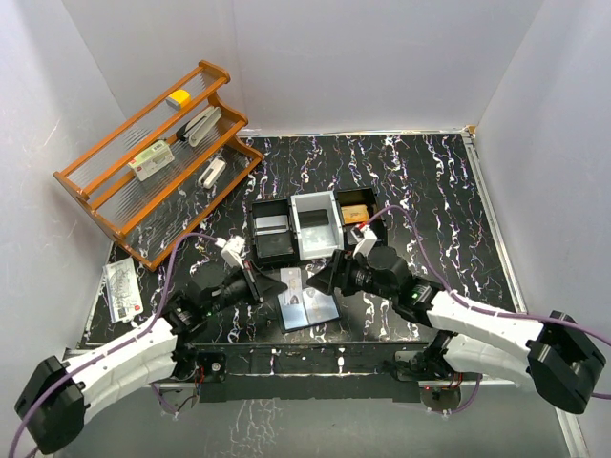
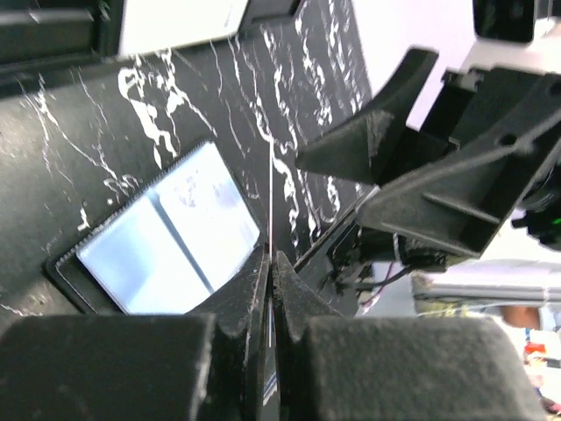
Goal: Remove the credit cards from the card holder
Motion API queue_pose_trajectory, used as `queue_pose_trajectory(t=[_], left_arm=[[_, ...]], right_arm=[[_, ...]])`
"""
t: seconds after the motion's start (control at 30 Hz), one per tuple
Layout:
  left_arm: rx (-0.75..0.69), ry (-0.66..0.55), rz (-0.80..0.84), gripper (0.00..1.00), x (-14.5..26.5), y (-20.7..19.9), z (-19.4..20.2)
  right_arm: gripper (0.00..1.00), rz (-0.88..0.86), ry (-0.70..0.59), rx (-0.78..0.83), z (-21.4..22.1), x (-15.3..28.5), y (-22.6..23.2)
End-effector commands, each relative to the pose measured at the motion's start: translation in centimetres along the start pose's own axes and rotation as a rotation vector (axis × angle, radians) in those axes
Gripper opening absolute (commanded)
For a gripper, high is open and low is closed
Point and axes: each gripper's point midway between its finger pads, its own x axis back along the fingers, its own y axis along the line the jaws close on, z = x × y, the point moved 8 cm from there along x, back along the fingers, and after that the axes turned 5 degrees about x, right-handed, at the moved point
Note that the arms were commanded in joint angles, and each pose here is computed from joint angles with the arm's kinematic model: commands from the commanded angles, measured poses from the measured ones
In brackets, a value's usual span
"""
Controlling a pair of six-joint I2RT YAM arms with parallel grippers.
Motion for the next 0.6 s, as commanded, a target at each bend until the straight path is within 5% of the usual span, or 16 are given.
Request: queue_pose_trajectory(t=[0.0,0.37,0.57], left_arm=[[0.084,0.012,0.198,0.0,0.9,-1.0,-1.3],[0.187,0.06,0.379,0.0,1.6,-2.1,-1.4],[0.194,0.035,0.396,0.0,2.3,-2.6,-1.6]], right_arm=[[0.66,-0.123,-0.125,0.012,-2.4,0.8,2.1],[0.62,-0.389,0.037,-0.053,-1.5,0.6,4.5],[0.45,-0.475,0.086,-0.088,-1.3,0.7,5.3]])
